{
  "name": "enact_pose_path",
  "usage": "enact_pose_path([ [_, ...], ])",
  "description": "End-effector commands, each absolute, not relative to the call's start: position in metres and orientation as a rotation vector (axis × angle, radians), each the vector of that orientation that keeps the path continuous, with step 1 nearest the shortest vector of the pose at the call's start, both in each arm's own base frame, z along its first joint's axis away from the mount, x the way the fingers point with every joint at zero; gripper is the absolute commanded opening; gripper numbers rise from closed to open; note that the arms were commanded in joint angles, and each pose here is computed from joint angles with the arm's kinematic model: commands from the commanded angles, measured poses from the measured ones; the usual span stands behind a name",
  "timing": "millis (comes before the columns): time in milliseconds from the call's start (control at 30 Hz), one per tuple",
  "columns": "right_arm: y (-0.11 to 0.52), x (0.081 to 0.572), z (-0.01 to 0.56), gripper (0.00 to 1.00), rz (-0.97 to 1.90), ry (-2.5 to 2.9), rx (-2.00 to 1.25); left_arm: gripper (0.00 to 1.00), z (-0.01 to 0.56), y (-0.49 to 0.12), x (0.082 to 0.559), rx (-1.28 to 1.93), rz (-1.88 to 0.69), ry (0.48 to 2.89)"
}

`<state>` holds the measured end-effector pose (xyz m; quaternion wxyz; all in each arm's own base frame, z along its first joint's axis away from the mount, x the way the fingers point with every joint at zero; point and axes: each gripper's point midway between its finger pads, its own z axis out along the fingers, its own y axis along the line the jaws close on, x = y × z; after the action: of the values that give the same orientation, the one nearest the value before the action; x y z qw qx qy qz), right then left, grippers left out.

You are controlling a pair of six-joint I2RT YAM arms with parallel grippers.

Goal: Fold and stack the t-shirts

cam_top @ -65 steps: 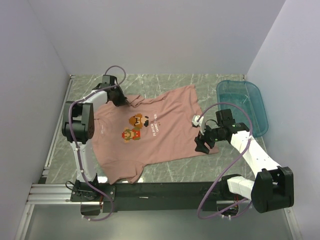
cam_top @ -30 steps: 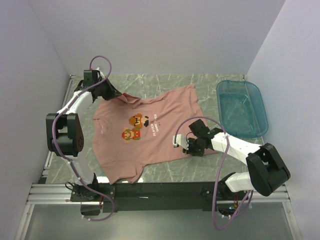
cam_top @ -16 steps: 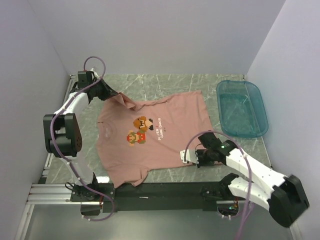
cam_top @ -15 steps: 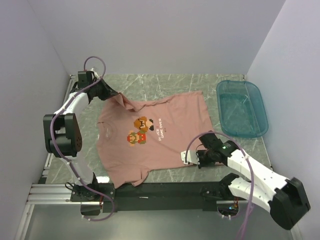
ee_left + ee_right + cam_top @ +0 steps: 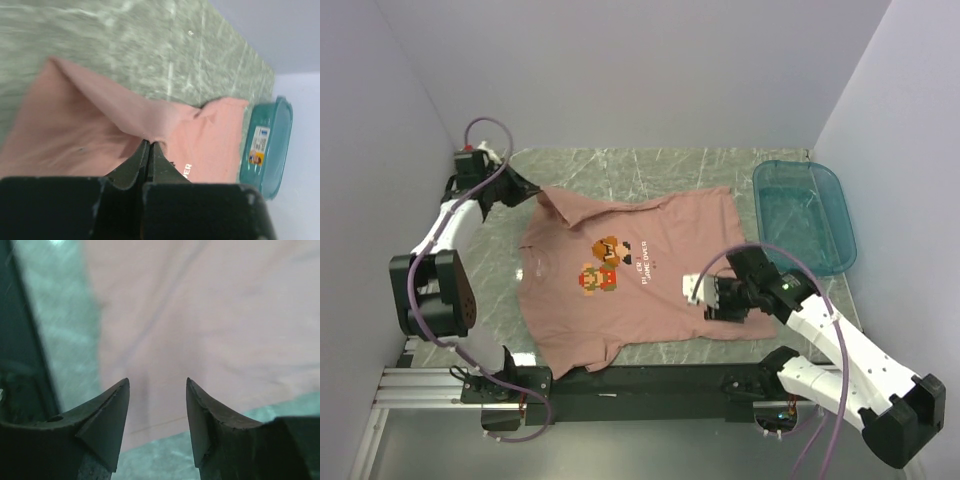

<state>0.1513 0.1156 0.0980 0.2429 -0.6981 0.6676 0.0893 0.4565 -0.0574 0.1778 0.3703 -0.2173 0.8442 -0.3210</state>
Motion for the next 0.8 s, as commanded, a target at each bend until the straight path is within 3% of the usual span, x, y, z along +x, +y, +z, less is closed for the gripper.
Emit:
enact_pose_path([
  [0,0.154,0.213,0.144,0.57,0.26,1.816,-1.563,0.0,0.2,-0.012,0.452,-0.644,-0.77,2.036],
  [333,0.166,0.39,0.192,0.56,0.475,2.06,-0.849,0.0,0.183,0.05,0.446,-0.83,-0.743,1.964],
  [500,0.161,0.457,0.153,0.56,0.567,2.249,-0.65,0.0,0.182,0.056,0.448,-0.833,-0.763,1.951],
  [667,0.15,0.533,0.133,0.51,0.441,2.374,-0.324,0.0,0.173,0.052,0.445,-0.822,-0.775,1.972],
  [700,0.144,0.539,0.101,0.5,0.427,2.456,-0.29,0.0,0.172,0.052,0.445,-0.821,-0.778,1.975],
  [767,0.144,0.566,0.115,0.49,0.452,2.416,-0.211,0.0,0.173,0.05,0.444,-0.812,-0.79,1.976],
])
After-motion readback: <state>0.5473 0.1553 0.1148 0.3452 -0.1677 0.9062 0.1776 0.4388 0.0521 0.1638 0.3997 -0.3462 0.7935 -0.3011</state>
